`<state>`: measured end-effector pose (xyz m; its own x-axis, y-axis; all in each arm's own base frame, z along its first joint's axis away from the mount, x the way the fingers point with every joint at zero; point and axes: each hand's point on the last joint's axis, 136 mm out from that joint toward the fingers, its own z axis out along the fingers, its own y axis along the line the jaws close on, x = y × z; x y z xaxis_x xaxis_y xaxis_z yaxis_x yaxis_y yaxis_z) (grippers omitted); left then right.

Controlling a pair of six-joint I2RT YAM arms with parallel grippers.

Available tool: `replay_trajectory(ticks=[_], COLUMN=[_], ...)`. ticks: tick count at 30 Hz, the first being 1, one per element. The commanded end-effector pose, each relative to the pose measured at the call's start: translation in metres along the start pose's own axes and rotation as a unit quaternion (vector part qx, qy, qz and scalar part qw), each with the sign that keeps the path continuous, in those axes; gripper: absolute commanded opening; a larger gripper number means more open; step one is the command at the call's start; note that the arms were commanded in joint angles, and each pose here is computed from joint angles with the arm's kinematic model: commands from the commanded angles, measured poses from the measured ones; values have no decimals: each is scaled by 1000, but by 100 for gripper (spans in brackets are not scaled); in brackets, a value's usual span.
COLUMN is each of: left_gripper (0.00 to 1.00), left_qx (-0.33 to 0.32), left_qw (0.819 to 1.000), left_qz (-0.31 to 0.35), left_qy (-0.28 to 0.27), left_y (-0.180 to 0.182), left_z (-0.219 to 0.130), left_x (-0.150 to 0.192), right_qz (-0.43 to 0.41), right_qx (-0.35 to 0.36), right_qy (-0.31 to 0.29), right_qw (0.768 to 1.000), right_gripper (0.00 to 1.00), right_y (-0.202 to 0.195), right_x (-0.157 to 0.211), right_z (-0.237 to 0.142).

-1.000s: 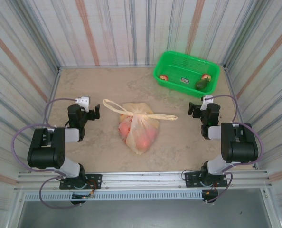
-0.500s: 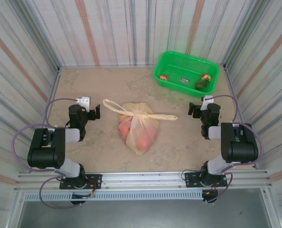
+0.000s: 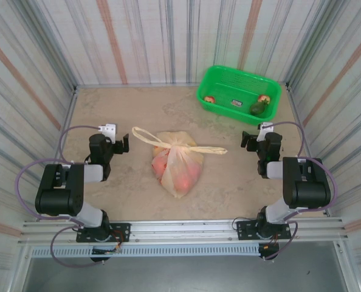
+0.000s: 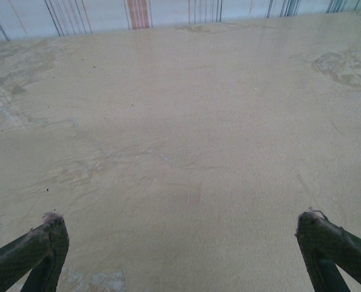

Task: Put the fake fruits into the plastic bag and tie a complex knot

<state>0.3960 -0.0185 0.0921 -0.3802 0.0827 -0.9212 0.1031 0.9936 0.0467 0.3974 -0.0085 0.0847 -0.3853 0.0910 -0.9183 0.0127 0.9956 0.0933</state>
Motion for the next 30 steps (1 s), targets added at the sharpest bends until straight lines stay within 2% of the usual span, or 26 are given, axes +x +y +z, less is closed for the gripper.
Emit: replay_trajectory(ticks=[1,21,30], left_gripper=[99,99,99], left_qx=[-8,-19,-4], left_qw=[1000,1000,1000], left_qz=[4,10,1], left_qy=[1,-2,2], left_y=[2,2,3], left_z=[-1,-1,0], left_x=[1,1,1], right_qz=[8,8,8], right_qx=[4,4,3], right_qy=[5,6,5], right_qw=[1000,1000,1000], right_gripper=[99,99,99], right_y=[-2,-2,-2], right_x=[4,4,4], right_z=[-2,-2,-2])
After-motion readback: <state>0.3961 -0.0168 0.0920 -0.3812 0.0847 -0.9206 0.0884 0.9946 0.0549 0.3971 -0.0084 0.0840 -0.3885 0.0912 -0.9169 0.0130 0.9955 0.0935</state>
